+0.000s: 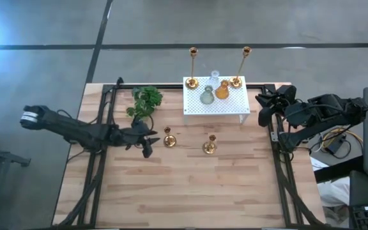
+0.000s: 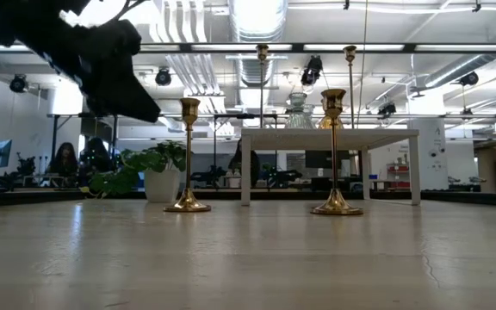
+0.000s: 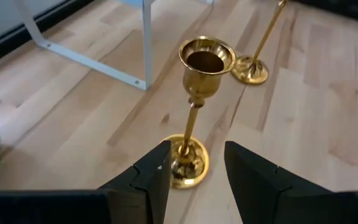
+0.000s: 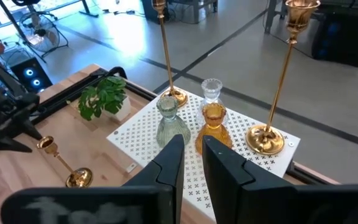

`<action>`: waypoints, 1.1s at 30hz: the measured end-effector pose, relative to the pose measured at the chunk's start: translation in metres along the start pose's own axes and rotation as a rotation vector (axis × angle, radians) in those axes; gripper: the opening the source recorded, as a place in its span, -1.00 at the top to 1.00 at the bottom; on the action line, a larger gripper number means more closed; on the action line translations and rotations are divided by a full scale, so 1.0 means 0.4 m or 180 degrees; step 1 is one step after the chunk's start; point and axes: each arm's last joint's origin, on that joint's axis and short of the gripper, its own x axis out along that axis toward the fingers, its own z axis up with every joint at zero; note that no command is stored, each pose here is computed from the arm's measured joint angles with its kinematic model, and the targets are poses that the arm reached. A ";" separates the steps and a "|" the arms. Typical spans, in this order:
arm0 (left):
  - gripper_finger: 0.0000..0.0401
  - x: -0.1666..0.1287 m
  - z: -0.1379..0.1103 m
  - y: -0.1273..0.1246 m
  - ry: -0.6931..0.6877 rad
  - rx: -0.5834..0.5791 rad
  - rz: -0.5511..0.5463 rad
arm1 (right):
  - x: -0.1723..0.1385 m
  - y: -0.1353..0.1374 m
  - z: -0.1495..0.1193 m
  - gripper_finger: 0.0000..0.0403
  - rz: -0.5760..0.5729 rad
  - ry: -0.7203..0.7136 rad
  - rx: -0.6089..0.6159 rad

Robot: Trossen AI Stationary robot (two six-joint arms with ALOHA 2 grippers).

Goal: Pick & Place candle stick holders
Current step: Align the golden candle holder with the golden candle holder on the shelf

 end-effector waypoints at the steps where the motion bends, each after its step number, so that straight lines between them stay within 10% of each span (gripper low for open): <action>1: 0.23 0.005 -0.008 0.002 -0.0062 -0.0008 -0.0025 | 0.000 0.000 0.000 0.74 -0.0002 -0.0002 0.0000; 33: 0.23 0.180 -0.052 0.036 -0.0038 0.0392 -0.0247 | 0.000 -0.001 0.003 0.74 -0.0054 -0.0074 -0.0027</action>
